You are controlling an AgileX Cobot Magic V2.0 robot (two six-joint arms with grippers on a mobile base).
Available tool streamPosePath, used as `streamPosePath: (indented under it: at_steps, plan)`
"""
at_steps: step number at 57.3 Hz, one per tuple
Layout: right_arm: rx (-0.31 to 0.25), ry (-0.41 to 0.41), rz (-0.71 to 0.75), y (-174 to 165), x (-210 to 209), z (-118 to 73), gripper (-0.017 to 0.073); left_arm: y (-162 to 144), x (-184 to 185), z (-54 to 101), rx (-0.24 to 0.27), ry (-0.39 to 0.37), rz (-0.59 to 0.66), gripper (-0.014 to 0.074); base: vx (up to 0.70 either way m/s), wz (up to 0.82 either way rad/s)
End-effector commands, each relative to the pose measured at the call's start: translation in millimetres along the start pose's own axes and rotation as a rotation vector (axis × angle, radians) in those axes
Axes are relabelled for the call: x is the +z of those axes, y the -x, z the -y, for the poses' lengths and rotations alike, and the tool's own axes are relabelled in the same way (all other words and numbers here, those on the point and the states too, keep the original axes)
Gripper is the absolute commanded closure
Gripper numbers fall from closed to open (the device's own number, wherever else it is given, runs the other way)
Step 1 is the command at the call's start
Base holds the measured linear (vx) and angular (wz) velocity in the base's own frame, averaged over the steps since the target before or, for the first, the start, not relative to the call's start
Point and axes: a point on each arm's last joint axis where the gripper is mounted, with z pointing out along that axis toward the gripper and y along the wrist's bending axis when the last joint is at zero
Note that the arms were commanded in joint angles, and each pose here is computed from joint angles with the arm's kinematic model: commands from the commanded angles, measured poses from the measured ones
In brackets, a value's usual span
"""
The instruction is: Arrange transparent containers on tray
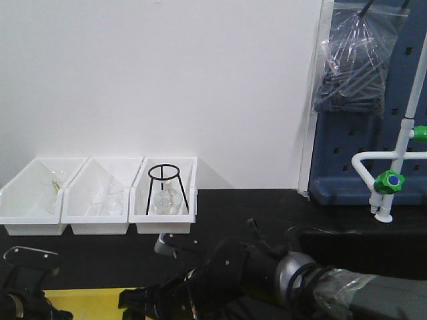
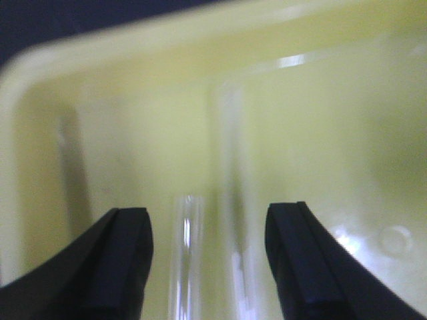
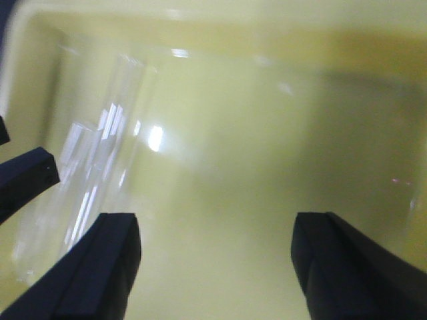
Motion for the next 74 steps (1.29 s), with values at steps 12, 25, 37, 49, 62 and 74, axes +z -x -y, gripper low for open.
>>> streamPosePath:
  at_steps: [12,25,37,49,62,74]
  plan:
    - [-0.275,0.121,0.350,37,-117,-58.4,0.0076,31,-92,-4.0,0.011,-0.019,0.378,0.0101,0.00,0.00]
    - [-0.515,0.127,0.577,35,-196,-82.6,0.0181,30,-168,-7.1,0.000,-0.045,0.669,0.0178,0.00,0.00]
    - [-0.615,0.083,0.758,6,-258,-78.4,0.0310,9,-236,-12.2,-0.012,-0.057,0.891,0.0286,0.00,0.00]
    - [-0.645,0.067,0.812,-18,-283,-70.5,0.0414,-12,-274,-15.7,-0.021,-0.064,1.024,0.0417,0.00,0.00]
    - [-0.646,0.076,0.799,-22,-285,-70.2,0.0461,-19,-285,-16.8,-0.023,-0.065,1.061,0.0490,0.00,0.00]
    - [-0.646,0.076,0.799,-22,-285,-70.2,0.0460,-19,-284,-16.8,-0.023,-0.065,1.059,0.0490,0.00,0.00]
